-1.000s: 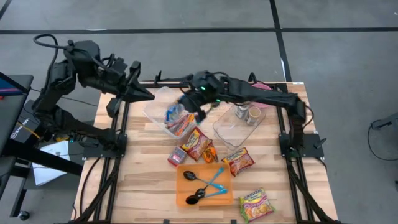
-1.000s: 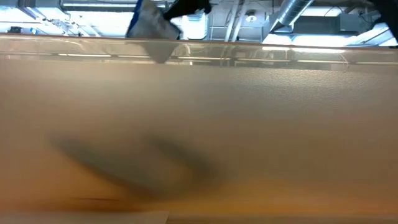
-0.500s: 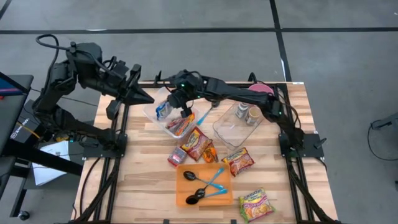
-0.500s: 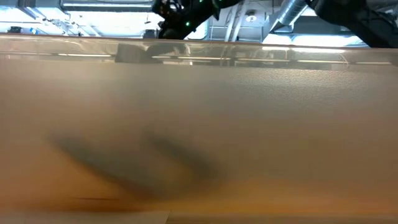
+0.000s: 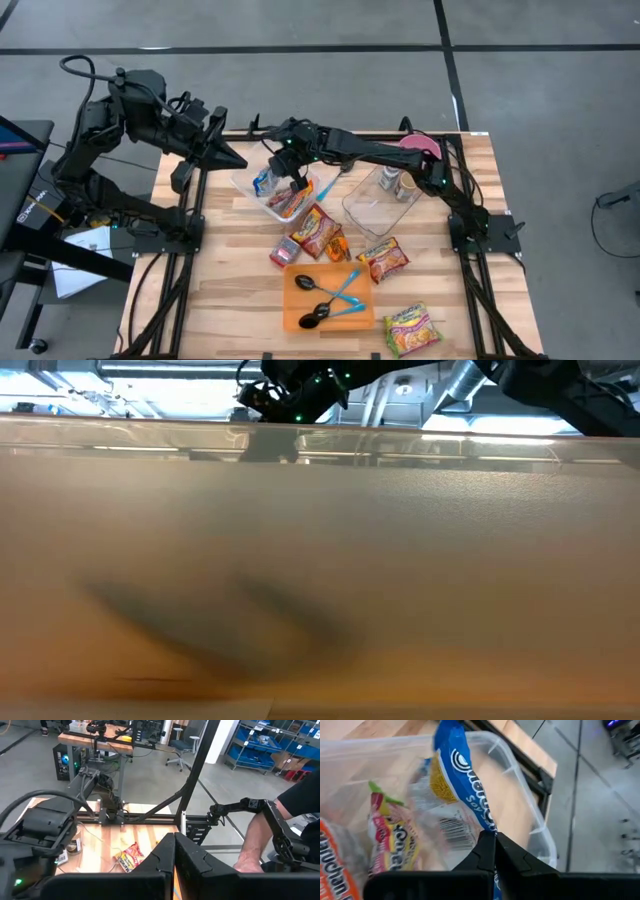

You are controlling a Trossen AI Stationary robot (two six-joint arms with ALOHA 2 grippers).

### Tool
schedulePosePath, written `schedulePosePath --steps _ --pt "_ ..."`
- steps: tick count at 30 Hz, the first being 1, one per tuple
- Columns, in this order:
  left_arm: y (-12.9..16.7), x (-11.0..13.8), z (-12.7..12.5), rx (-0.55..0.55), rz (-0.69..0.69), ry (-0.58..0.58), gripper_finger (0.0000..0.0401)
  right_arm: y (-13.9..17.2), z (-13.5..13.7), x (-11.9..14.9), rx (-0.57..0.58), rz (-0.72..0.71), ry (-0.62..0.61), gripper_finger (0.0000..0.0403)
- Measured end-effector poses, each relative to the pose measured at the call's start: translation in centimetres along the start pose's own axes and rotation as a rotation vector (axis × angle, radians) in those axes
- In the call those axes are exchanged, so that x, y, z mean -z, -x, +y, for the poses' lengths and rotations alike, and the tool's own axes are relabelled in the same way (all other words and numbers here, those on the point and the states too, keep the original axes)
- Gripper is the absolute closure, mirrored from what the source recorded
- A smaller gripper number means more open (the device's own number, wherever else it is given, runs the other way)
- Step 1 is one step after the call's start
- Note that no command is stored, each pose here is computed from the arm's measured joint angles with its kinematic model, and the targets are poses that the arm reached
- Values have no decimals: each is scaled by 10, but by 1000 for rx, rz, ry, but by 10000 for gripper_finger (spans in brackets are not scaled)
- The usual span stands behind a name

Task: Pick & Place Food Item
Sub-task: Put the blue noodle pack into the transparent container

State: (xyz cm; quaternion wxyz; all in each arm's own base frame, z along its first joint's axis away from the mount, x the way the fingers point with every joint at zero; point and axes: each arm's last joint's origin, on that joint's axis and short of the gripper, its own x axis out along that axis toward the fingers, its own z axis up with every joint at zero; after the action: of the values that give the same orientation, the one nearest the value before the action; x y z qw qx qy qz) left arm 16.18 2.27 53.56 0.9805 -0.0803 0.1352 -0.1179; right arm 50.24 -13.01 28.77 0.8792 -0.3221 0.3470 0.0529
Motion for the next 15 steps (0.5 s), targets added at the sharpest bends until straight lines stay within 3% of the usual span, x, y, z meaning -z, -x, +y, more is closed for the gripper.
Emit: schedulePosePath --steps 8,15 --pt "0 0 0 0 -1 19 400 0 -1 2 -37 -28 -18 403" --pt "-1 0 -3 16 2 22 400 -14 15 13 -98 6 -20 403"
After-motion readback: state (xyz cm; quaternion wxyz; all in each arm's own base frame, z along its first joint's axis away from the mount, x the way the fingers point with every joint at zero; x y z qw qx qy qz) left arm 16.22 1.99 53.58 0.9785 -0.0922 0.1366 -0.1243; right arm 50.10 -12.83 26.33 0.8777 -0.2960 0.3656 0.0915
